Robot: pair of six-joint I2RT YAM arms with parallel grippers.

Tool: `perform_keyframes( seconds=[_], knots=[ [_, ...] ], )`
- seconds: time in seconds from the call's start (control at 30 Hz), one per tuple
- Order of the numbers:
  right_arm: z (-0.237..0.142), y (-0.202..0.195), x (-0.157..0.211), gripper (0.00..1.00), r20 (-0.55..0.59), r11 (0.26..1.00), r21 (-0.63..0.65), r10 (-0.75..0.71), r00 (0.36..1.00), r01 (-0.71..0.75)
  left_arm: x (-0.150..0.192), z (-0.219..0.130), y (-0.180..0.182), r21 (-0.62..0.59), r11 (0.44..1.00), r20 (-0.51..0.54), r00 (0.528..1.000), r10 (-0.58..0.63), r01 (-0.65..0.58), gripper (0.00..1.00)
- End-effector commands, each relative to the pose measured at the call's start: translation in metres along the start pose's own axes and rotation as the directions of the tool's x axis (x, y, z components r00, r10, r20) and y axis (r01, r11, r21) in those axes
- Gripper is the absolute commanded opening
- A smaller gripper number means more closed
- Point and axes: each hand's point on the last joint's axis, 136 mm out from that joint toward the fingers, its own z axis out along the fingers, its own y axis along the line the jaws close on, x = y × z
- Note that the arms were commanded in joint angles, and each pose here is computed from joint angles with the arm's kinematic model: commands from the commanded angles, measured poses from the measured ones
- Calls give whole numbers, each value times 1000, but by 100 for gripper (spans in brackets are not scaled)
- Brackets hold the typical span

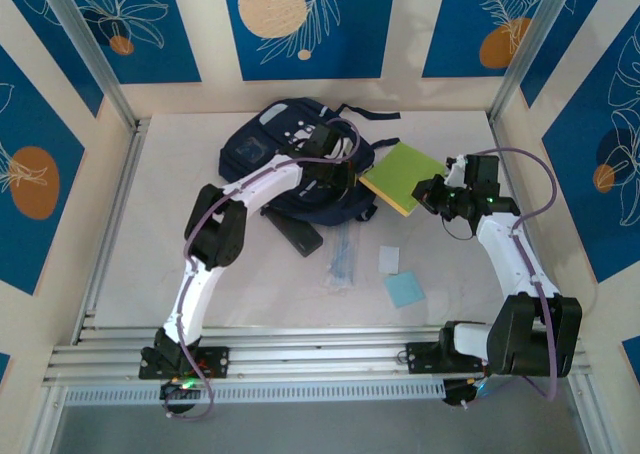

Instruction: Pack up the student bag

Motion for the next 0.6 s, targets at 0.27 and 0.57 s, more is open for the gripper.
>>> perform_keyframes(
  seconds=[0.27,0.57],
  knots=[
    [5,-13,14,0,-44,1000,8,11,999,-11,-40,-54,-30,121,993,114,993,-28,14,0],
    [-9,10,12,0,-29,998,-66,-7,1000,5,-66,-106,-43,119,990,194,980,55,-79,0]
  ],
)
